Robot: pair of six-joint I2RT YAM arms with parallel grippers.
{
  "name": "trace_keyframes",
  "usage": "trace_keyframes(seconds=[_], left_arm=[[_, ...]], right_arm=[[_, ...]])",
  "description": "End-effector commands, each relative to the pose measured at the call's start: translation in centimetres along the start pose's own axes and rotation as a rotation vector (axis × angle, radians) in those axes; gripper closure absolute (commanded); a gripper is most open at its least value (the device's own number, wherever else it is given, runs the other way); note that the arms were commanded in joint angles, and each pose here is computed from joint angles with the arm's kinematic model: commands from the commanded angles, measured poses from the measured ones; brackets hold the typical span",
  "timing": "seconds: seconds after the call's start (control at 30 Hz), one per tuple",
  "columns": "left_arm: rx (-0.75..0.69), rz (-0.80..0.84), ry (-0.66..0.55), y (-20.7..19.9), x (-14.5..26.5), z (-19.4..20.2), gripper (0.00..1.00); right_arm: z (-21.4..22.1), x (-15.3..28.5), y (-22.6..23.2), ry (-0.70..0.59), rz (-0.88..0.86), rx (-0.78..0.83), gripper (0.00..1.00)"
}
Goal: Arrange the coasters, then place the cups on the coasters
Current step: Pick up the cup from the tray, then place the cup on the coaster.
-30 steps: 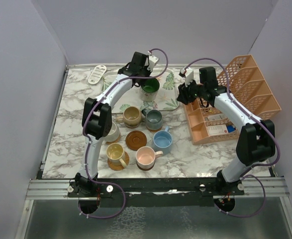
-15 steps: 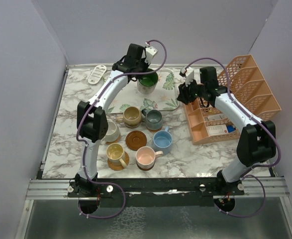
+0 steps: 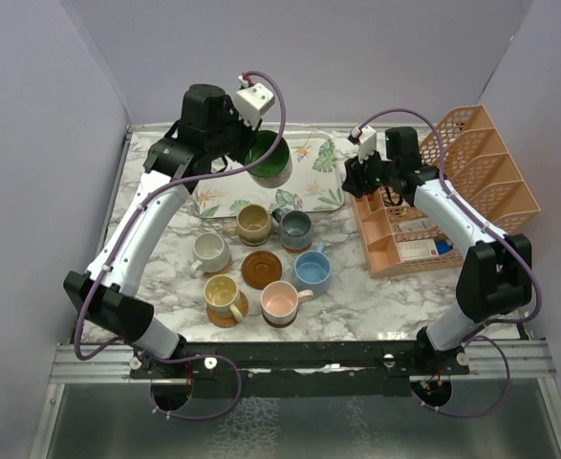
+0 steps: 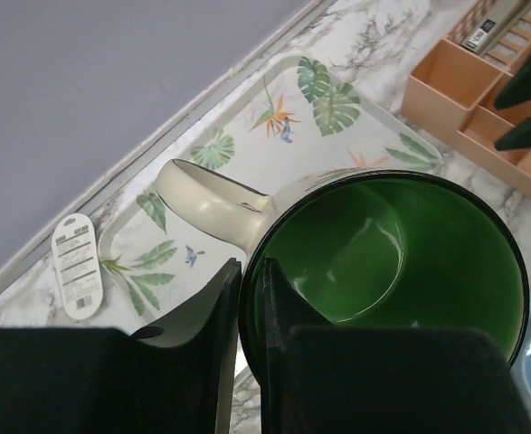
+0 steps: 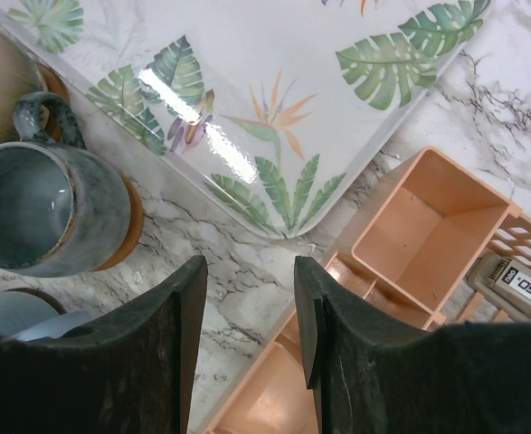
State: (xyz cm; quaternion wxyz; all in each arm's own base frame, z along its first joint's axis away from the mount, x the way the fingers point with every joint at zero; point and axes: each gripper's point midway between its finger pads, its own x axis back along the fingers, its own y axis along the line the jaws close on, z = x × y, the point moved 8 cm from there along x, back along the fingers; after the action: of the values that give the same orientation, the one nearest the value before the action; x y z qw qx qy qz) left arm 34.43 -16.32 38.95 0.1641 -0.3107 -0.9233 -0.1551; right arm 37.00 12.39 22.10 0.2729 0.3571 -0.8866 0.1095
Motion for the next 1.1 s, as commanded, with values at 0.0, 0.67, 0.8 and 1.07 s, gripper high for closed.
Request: trace_keyframes(seconds=[0.0, 0.67, 0.8, 1.07], left_arm=[[0.034, 0.12, -0.056, -2.0, 2.7, 0.3, 1.0], [0.152, 0.198, 0.083, -6.3, 6.3, 10.4, 1.0], [0.118, 0.233, 0.061, -7.0, 6.8, 10.8, 1.0], [-0.209, 0.413, 0.008, -7.7, 7.2, 11.3, 1.0]], right_arm=[[-1.0, 0.6, -0.6, -0.042, 0.056, -0.007, 0.55], [0.6, 0.4, -1.1, -0.047, 0.02, -0.01, 0.44], [0.8, 0.2, -0.7, -0.055, -0.019, -0.008, 0.43], [0.8, 0.3, -0.3, -0.06, -0.066, 0.02, 0.43]])
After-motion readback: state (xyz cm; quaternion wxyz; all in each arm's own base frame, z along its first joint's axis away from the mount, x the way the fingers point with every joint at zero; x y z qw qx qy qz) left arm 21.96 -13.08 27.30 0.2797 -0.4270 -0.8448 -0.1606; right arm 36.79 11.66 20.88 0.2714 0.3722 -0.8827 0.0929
